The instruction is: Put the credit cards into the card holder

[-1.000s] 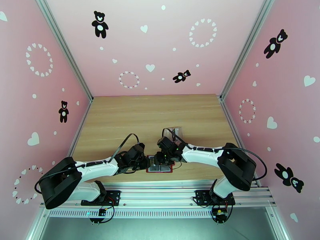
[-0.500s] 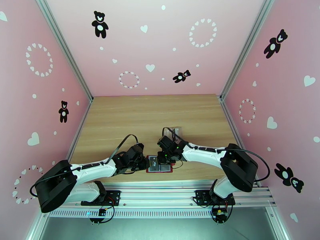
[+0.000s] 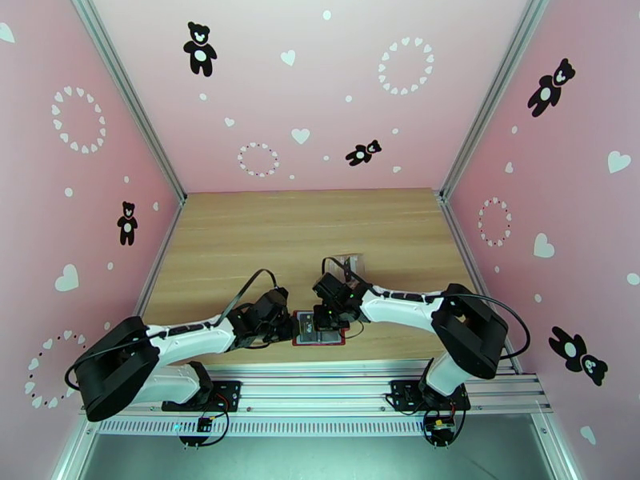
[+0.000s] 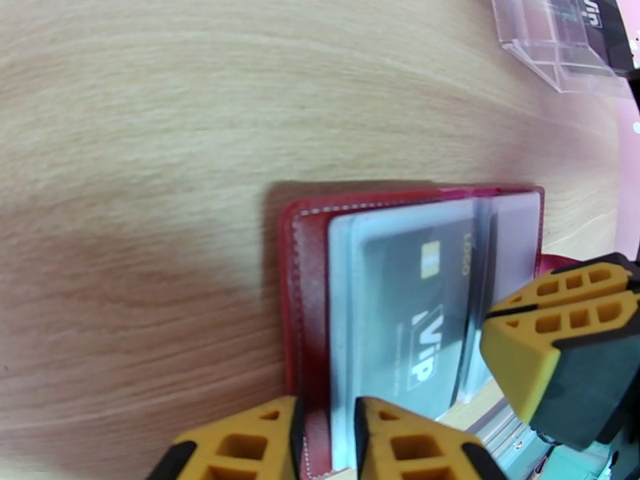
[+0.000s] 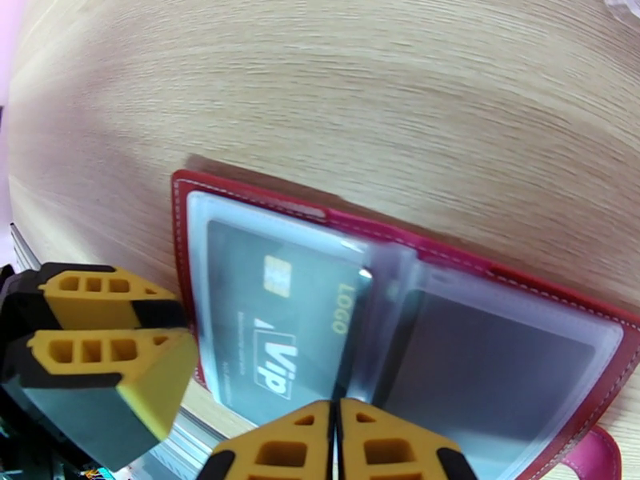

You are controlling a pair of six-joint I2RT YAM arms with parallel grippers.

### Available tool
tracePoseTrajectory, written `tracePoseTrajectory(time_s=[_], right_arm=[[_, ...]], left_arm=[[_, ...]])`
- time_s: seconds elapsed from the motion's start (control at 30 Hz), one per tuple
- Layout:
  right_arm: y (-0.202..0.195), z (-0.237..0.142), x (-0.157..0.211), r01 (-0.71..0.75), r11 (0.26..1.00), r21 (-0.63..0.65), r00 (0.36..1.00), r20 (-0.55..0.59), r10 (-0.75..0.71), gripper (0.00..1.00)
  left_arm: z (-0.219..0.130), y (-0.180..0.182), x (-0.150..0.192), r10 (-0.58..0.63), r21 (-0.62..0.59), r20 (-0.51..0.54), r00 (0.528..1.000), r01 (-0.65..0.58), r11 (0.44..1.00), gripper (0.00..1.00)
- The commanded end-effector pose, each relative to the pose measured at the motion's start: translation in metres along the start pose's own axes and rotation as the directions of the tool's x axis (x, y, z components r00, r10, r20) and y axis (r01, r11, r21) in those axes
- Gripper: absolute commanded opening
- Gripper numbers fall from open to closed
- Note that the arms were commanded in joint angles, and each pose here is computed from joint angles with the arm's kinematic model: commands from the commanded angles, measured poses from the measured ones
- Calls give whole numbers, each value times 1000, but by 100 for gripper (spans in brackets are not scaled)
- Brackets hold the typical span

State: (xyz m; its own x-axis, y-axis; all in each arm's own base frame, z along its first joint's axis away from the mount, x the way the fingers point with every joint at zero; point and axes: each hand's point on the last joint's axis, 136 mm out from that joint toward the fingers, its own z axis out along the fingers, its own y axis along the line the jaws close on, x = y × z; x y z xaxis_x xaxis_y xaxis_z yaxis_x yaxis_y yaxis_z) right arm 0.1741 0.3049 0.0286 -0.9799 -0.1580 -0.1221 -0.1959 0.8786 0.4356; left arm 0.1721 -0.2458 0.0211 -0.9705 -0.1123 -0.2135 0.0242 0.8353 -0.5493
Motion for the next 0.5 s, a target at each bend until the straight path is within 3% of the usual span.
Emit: tracePoseTrajectory(time_s=[0.0,0.47], right_arm=[[9,3,-3,10,1000,-14,1000,-1,-10,9],[-19,18,3,7,995,103,1000,-28,-4,8]], left_arm=[[1,2,3,0,-6,-2,1000,0,1000,24],[-7,-2,0,1,12,19,1000,-2,1000,27]])
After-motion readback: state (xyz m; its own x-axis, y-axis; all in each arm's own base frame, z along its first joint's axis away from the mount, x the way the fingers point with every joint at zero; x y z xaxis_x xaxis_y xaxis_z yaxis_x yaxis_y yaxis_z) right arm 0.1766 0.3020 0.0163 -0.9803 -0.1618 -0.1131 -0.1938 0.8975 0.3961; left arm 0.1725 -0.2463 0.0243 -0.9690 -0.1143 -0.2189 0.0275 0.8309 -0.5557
